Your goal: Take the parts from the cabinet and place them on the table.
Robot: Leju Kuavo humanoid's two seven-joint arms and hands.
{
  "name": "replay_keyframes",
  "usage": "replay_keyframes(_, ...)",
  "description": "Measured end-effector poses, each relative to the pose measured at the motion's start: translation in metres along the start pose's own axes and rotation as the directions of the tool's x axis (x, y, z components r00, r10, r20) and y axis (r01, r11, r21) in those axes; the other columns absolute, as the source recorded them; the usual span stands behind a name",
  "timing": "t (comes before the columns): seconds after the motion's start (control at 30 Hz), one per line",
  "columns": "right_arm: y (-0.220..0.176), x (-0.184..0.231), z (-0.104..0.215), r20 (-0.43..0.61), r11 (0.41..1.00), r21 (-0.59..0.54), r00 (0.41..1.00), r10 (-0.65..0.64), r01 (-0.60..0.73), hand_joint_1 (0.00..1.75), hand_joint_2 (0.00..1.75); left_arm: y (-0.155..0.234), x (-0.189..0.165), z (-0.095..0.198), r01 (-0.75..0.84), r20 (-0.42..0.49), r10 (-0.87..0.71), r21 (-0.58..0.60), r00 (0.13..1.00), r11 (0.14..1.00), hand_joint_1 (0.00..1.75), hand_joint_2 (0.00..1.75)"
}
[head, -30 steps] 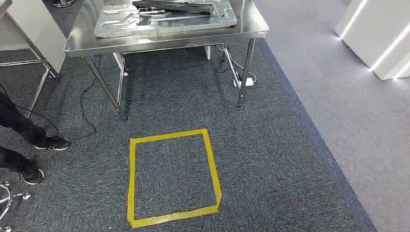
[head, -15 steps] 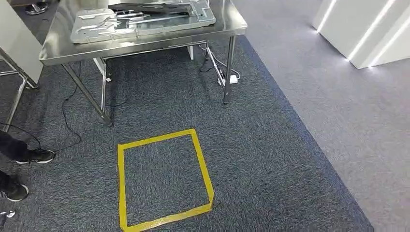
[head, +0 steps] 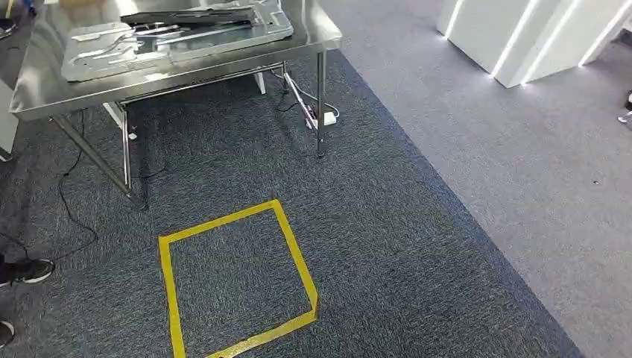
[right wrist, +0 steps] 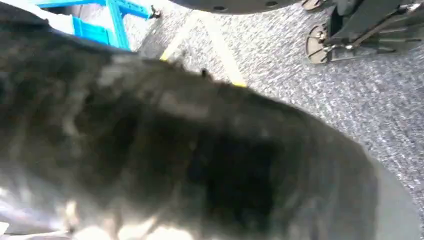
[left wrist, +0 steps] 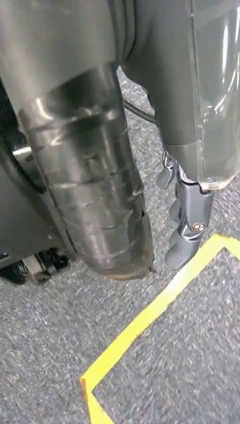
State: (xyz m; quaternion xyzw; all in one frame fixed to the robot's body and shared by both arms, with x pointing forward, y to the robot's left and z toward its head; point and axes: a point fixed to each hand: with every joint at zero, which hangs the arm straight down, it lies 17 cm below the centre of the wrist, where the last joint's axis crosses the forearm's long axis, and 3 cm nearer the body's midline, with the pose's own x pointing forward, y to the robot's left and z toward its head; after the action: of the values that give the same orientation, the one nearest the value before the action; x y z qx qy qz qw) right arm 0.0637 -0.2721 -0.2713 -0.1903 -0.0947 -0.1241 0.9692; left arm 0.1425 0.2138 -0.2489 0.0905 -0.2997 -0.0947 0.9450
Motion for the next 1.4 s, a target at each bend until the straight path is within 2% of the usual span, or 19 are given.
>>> replay_keyframes(1.4,0.0060,-0.0037,0.0022,-0.010,1.000,0.020,1.000,0.014,-0.014,0.00,0.00,-0.0008,-0.0031,0.0014,-0.008,-0.007,0.008,0.001,1.000,1.000,0.00,0.00)
